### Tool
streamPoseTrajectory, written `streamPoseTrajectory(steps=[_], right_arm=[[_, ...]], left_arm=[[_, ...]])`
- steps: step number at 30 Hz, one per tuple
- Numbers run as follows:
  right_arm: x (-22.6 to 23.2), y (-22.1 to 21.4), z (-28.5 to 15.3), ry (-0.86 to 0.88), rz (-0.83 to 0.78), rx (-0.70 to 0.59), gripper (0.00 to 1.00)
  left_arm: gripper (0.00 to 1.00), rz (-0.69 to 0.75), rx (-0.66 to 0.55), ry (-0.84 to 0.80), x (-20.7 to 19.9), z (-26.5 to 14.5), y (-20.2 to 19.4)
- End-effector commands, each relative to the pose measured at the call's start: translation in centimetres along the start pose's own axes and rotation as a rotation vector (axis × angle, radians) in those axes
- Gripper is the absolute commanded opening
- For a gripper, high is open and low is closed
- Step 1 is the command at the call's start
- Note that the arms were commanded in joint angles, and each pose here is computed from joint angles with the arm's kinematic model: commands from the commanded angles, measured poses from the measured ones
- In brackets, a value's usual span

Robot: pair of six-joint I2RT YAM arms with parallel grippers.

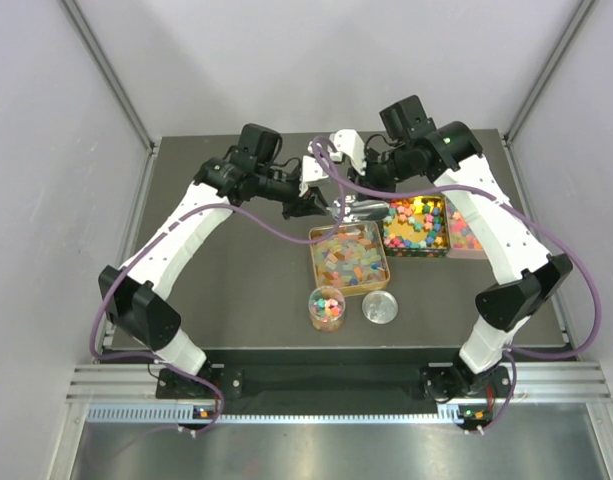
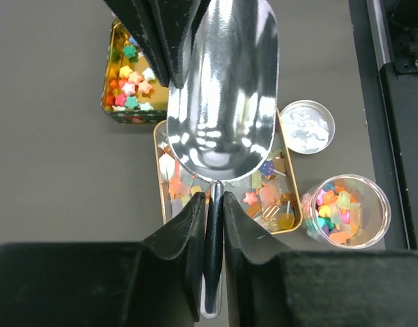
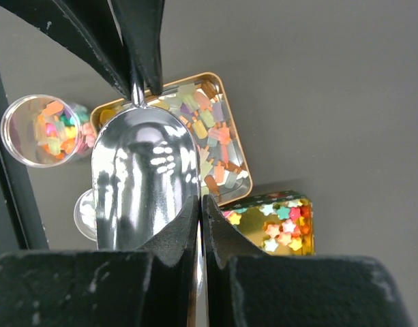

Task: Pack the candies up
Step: Pick up the spatula from the storage box.

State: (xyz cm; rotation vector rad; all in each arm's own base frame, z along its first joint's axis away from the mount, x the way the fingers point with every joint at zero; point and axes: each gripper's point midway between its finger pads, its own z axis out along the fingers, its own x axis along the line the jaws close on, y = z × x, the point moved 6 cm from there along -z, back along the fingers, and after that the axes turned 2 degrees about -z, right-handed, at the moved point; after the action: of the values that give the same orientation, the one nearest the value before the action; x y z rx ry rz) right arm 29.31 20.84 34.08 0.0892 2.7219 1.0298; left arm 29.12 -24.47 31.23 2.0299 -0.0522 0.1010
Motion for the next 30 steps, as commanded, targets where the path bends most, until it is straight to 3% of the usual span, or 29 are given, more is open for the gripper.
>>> streamPoseTrajectory(steps=[1, 6, 11, 12, 14, 15, 18, 24, 26, 30], right_arm=[[-0.7, 2.0, -0.7, -0.047, -0.039, -0.07, 0.0], [-0.6, 2.0, -0.6, -0.042, -0.032, -0.074, 0.0], [-0.7, 1.8, -0.4, -0.046, -0.019, -0.064, 0.0], [-0.8, 1.7, -0.6, -0.071, -0.017, -0.051, 0.14], [-1.4, 1.4, -1.1, -0.126, -0.013, -0.021, 0.31], [-1.9, 1.2, -2.3, -0.19, -0.016, -0.007, 0.5], [-3.3, 0.5, -4.7, -0.273, 0.023, -0.044, 0.62], [-4.2, -5.4, -5.8, -0.284, 0.211, 0.002, 0.65], [-5.4, -7.7, -6.4, -0.35, 0.247, 0.024, 0.65], [-6.2, -11.4, -5.7, -0.414, 0.231, 0.132, 0.65]], left_arm=[[0.16, -0.008, -0.017, -0.053, -0.3, 0.2, 0.8], [0.0, -0.039, -0.005, -0.071, -0.3, 0.6, 0.4], [0.0, -0.061, 0.022, -0.069, -0.4, 0.5, -0.1], [0.0, -0.06, 0.039, -0.055, -0.3, 0.4, -0.2], [0.0, -0.055, 0.07, -0.051, -0.4, 0.0, -0.3], [0.0, -0.051, 0.099, -0.063, -0.8, -0.5, -0.4], [0.0, -0.079, 0.174, -0.082, -1.6, -1.2, -1.2], [0.0, -0.057, 0.295, -0.108, -1.5, -2.0, -1.9], [0.0, -0.099, 0.393, -0.163, -1.6, -1.9, -3.4], [0.0, -0.049, 0.504, -0.16, -0.2, -1.4, -4.1]])
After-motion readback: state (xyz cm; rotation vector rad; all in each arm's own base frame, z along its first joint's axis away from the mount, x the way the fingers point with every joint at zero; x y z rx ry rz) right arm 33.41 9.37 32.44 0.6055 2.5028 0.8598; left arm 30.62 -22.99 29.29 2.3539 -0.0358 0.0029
